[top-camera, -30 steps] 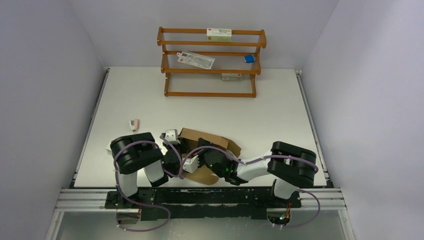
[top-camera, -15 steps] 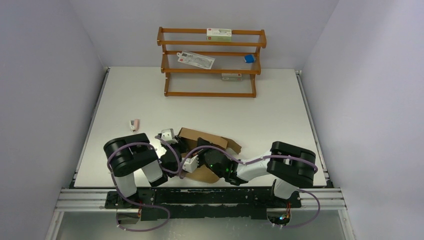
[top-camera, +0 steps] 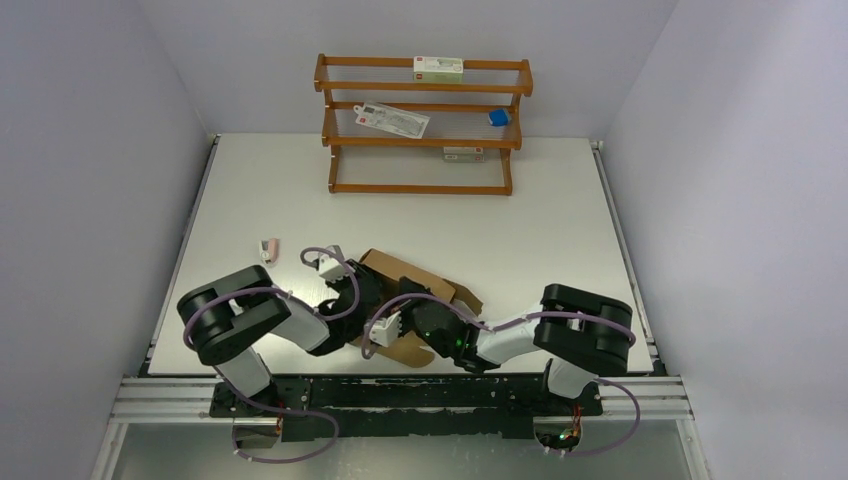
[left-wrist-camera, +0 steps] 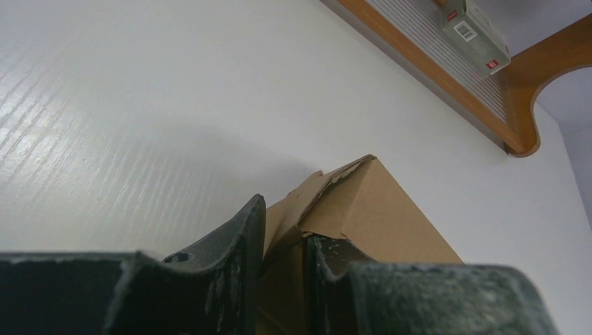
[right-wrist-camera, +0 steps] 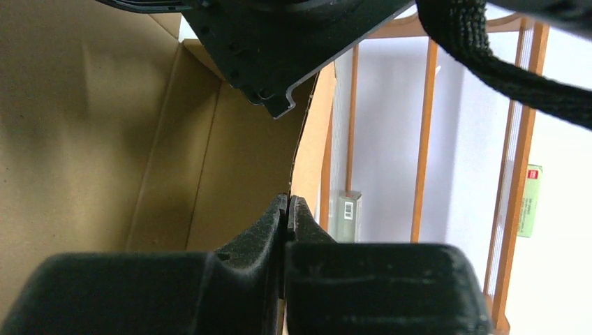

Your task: Fold the paper box

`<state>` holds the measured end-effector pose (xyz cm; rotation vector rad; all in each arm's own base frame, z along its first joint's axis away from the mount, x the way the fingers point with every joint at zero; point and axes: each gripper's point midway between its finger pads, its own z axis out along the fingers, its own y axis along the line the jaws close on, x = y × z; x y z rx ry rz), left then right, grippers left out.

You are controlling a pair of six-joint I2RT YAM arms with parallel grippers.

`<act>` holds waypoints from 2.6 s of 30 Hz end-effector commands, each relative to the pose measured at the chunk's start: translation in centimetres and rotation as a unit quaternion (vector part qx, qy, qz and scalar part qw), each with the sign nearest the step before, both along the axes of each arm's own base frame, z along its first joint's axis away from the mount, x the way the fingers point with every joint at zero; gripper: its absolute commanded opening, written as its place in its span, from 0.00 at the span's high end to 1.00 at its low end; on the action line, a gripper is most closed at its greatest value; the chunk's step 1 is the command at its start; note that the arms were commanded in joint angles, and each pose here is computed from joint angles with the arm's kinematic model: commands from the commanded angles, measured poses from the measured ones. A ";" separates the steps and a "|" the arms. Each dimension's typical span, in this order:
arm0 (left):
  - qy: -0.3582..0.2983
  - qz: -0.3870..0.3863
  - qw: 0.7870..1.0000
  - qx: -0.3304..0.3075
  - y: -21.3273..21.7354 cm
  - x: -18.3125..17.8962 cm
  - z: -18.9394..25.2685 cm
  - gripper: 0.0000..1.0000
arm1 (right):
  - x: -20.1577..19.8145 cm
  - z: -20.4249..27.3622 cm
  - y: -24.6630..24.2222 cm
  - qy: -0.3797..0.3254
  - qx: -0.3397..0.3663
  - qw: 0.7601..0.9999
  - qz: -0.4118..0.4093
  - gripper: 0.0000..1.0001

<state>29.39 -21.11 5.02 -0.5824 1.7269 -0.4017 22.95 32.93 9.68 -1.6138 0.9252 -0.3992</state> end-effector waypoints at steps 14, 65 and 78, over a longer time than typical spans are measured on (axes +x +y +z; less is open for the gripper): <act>-0.066 0.028 0.994 0.082 4.2 -1.5 1.5 0.49 | -1.1 0.6 2.0 0.012 0.008 1.000 0.002 0.92; -0.126 -0.268 0.949 0.106 0.5 -0.7 2.1 0.25 | -0.8 0.3 0.8 0.062 -0.026 0.998 0.017 0.83; -0.155 -0.286 0.941 0.096 -0.1 0.3 2.9 0.41 | -0.7 -0.1 1.0 0.074 -0.047 0.996 0.024 0.86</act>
